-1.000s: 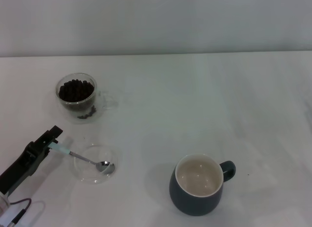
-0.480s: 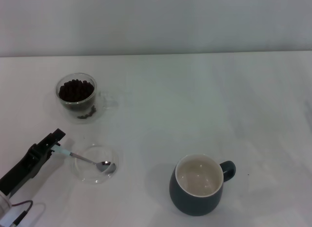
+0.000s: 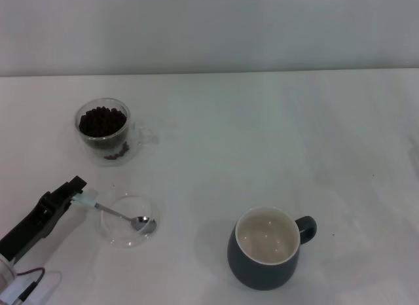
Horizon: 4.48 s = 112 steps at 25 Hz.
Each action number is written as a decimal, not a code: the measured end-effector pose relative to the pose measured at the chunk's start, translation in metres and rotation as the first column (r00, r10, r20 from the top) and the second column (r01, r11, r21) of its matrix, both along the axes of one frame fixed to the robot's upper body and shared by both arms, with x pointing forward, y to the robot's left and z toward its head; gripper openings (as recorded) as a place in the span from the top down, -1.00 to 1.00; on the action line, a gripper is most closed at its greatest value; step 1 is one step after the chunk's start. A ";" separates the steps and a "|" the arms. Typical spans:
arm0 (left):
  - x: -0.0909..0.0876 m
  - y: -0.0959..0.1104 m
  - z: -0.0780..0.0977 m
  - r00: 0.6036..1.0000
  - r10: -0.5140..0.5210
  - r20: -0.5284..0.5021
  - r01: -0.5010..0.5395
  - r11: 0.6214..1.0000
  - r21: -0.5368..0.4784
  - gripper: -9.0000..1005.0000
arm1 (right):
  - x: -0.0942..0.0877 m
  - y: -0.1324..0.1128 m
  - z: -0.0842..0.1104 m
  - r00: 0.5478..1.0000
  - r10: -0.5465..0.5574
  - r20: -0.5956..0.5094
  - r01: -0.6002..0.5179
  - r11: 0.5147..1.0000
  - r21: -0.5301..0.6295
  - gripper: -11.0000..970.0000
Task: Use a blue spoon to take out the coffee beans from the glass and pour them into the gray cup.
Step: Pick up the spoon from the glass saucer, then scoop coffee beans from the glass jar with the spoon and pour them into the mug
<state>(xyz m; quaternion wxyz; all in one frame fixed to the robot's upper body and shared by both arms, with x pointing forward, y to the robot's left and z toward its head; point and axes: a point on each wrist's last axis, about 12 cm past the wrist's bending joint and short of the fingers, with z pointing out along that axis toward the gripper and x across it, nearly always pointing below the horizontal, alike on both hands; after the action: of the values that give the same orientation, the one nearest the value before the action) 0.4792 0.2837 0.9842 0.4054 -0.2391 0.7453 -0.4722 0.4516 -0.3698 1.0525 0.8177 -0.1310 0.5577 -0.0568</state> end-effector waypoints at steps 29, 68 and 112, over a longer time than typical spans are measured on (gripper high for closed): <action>0.002 0.025 0.017 0.993 0.030 0.114 -0.033 0.999 0.019 0.73 | 0.004 0.001 0.001 1.000 -0.003 0.000 0.003 1.000 -0.013 0.06; 0.075 0.096 0.120 0.899 -0.144 0.414 0.028 0.961 0.275 0.73 | 0.006 0.024 -0.006 0.988 0.145 -0.045 -0.146 0.989 -0.032 0.07; 0.123 0.083 0.132 0.916 -0.287 0.280 0.110 0.852 0.511 0.73 | 0.000 0.066 -0.002 0.894 0.448 -0.019 -0.448 0.894 0.005 0.07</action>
<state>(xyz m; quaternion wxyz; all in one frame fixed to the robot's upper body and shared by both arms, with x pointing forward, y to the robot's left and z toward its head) 0.6026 0.3664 1.1163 0.5249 0.0366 0.7775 -0.3445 0.4517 -0.3039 1.0502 0.8033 -0.2562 0.5207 0.1344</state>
